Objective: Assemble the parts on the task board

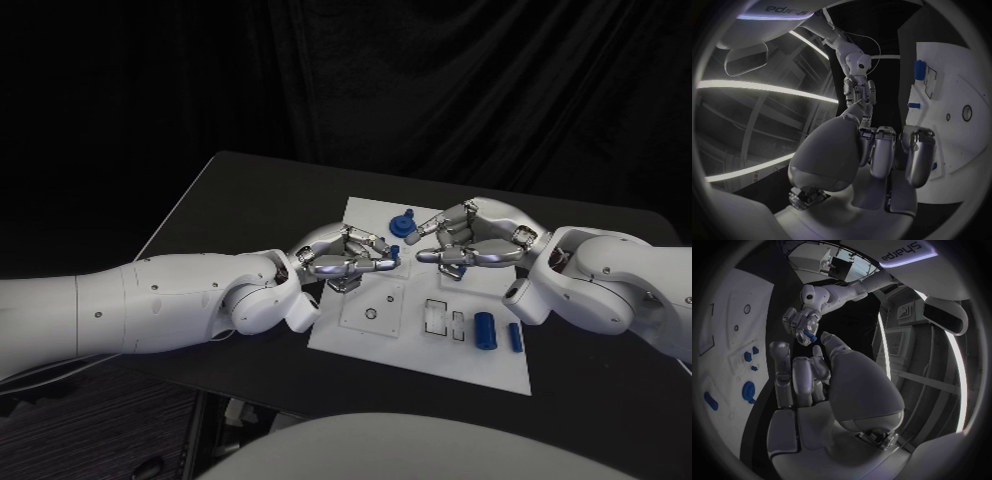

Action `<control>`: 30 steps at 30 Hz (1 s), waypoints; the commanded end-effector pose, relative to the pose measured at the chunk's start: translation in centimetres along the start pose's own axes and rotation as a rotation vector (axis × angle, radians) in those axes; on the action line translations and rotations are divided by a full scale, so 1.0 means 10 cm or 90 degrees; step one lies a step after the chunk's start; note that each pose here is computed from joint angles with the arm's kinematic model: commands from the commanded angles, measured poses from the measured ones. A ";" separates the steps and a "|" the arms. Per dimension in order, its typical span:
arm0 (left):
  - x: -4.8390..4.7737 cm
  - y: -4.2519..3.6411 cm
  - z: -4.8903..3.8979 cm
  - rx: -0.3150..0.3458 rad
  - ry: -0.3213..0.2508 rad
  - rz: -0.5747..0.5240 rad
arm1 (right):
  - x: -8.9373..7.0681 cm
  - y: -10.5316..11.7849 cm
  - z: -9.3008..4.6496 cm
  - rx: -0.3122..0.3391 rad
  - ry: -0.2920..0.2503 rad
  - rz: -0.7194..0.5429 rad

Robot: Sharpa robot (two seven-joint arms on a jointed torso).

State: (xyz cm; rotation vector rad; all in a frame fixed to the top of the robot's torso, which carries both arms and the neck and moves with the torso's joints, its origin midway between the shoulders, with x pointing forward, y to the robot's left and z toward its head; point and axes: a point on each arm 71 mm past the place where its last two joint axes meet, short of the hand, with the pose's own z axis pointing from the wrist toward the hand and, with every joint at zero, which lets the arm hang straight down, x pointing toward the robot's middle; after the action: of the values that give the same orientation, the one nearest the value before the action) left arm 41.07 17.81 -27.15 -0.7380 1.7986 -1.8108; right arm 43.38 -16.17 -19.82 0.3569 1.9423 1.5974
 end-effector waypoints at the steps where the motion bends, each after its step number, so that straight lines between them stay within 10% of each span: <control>1: 0.007 0.026 -0.003 -0.036 0.006 -0.009 | -0.05 0.07 -0.02 -0.007 -0.014 -0.091; 30: -0.029 0.055 -0.028 -0.054 0.012 -0.013 | -0.04 0.22 0.19 0.025 0.031 -0.346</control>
State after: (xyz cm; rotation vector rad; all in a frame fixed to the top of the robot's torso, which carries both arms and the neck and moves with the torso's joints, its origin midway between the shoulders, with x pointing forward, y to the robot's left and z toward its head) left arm 41.12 18.35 -27.82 -0.7732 1.8908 -1.7460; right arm 44.50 -14.36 -17.61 -0.1417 1.8835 1.2614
